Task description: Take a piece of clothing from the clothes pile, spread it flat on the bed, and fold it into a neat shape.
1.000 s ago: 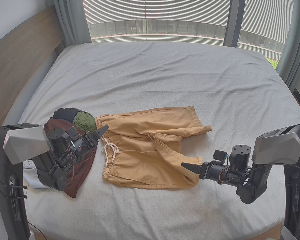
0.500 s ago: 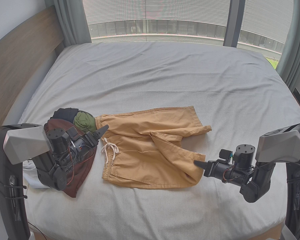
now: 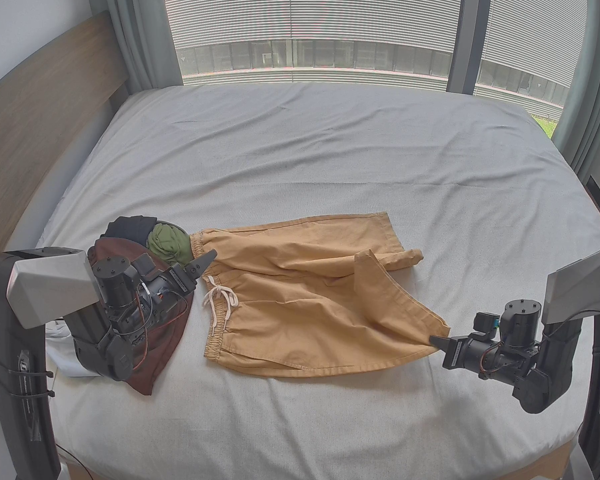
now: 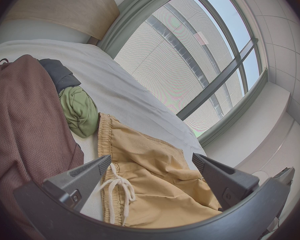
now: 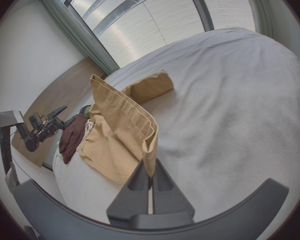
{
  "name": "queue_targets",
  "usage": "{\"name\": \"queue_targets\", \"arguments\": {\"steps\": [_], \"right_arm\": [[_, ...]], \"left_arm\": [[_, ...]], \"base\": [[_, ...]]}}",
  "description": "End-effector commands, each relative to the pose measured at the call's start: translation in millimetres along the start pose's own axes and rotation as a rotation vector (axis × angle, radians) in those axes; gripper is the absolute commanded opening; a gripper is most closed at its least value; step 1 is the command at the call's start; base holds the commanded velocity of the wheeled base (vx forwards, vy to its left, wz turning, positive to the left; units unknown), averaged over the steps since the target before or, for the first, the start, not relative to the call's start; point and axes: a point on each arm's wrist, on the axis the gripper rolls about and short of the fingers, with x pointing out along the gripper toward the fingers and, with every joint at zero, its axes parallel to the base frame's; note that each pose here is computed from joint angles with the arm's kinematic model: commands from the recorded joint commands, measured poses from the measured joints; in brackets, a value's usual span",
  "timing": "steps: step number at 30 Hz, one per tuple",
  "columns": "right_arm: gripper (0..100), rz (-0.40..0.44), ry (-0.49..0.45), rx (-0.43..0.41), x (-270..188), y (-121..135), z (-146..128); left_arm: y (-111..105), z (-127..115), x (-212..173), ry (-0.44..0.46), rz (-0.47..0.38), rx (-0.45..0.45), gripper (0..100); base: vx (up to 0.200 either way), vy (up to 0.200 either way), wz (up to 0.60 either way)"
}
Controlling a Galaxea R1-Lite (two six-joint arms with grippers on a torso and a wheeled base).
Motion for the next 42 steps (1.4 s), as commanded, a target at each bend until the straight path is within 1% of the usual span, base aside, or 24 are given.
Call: {"name": "queue_targets", "arguments": {"steps": [1,4,9,11,12,13,18,21,24,27,35,42], "right_arm": [[0,-0.065,0.001,0.004,-19.2,-0.6,-0.3],[0,-0.120,0.017,0.012,-24.9,-1.4,-6.3],[0,-0.173,0.050,0.018,-30.7,-1.6,-15.6],[0,-0.173,0.050,0.018,-30.7,-1.6,-15.6],[0,-0.207,0.063,0.025,-29.9,-2.3,-20.6],[0,-0.209,0.066,0.026,-29.6,-2.7,-21.3],[0,-0.222,0.085,0.031,-26.8,-5.5,-26.3],[0,-0.219,0.092,0.029,-25.9,-4.5,-27.8],[0,-0.210,0.094,0.023,-24.9,-2.1,-28.5],[0,-0.209,0.093,0.022,-24.5,-1.7,-28.4],[0,-0.211,0.092,0.024,-21.3,-3.7,-28.8],[0,-0.214,0.090,0.027,-21.3,-5.3,-28.4]], "left_arm": [[0.6,0.2,-0.2,-0.002,0.001,0.000,100],[0.8,-0.3,-0.7,0.000,0.003,0.002,100],[2.2,-3.4,-3.2,0.013,0.012,-0.003,100],[2.2,-3.4,-3.2,0.013,0.012,-0.003,100],[3.6,-6.6,-5.8,0.029,0.021,-0.007,100],[3.7,-6.9,-6.0,0.030,0.022,-0.007,100],[9.6,-20.9,-19.4,0.102,0.055,-0.028,100],[13.9,-33.7,-28.9,0.177,0.057,-0.029,100],[19.0,-45.3,-37.5,0.249,0.053,-0.010,100],[22.9,-51.1,-40.5,0.272,0.067,-0.007,100],[28.0,-70.8,-52.9,0.355,0.108,-0.040,100],[17.4,-85.5,-57.5,0.420,0.093,-0.050,100]], "base": [[0.000,0.000,0.00],[0.000,0.000,0.00],[0.000,0.000,0.00],[0.000,0.000,0.00],[0.000,0.000,0.00],[0.000,0.000,0.00],[0.000,0.000,0.00],[0.000,0.000,0.00],[0.000,0.000,0.00],[0.000,0.000,0.00],[0.000,0.000,0.00],[0.000,0.000,0.00]]}}
